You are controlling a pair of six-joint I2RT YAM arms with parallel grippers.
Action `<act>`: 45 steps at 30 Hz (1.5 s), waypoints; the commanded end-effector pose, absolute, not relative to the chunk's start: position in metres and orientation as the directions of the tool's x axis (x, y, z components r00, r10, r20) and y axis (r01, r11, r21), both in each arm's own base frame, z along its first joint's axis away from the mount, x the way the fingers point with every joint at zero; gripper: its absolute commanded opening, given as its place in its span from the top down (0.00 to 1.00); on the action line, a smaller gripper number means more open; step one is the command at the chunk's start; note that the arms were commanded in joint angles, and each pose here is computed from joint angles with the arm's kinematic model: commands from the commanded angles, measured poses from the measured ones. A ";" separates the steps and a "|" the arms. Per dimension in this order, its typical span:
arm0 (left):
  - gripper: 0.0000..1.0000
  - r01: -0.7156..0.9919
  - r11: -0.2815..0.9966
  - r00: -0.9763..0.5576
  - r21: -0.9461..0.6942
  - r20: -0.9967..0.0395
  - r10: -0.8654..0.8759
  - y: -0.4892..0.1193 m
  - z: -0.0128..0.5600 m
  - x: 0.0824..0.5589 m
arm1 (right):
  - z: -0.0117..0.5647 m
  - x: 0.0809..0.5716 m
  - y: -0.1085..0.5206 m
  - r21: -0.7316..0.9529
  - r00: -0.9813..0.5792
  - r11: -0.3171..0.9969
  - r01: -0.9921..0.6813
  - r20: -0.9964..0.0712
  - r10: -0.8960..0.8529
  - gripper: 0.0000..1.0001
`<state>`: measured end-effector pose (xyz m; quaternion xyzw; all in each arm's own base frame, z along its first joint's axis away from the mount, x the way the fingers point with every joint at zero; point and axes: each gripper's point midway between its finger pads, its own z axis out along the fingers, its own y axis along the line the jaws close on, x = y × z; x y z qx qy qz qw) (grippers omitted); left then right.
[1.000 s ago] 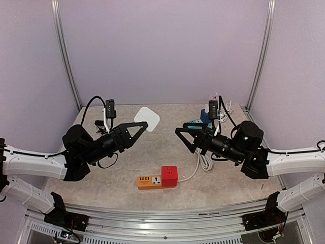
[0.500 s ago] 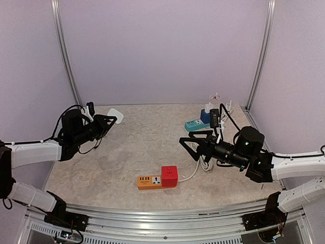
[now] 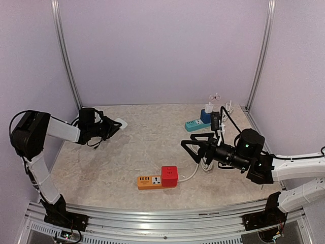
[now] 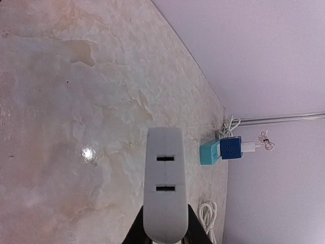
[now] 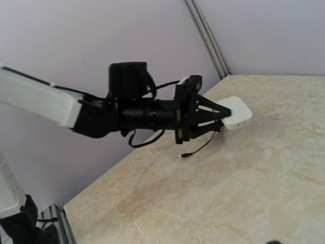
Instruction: Pull the plug off the socket
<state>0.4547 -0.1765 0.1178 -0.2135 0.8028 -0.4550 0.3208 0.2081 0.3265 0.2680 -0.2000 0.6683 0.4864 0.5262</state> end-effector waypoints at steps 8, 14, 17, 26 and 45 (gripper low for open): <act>0.87 -0.119 0.478 -0.742 -0.870 -0.242 -0.626 -0.170 0.086 0.500 | 0.263 0.210 0.316 0.433 -0.358 0.475 -0.766 -0.901 0.245 0.14; 0.85 -0.176 0.499 -0.744 -0.848 -0.218 -0.632 -0.162 0.068 0.512 | 0.263 0.210 0.315 0.434 -0.357 0.476 -0.765 -0.901 0.247 0.14; 0.82 -0.202 0.511 -0.753 -0.835 -0.202 -0.627 -0.160 0.057 0.515 | 0.264 0.210 0.314 0.434 -0.356 0.475 -0.765 -0.901 0.249 0.14; 0.61 -0.275 0.565 -0.755 -0.778 -0.189 -0.628 -0.144 0.031 0.511 | 0.266 0.208 0.310 0.436 -0.354 0.481 -0.761 -0.899 0.257 0.14; 0.50 -0.127 0.700 -0.737 -0.702 -0.406 -0.540 -0.142 0.088 0.500 | 0.265 0.208 0.311 0.424 -0.352 0.487 -0.764 -0.906 0.236 0.14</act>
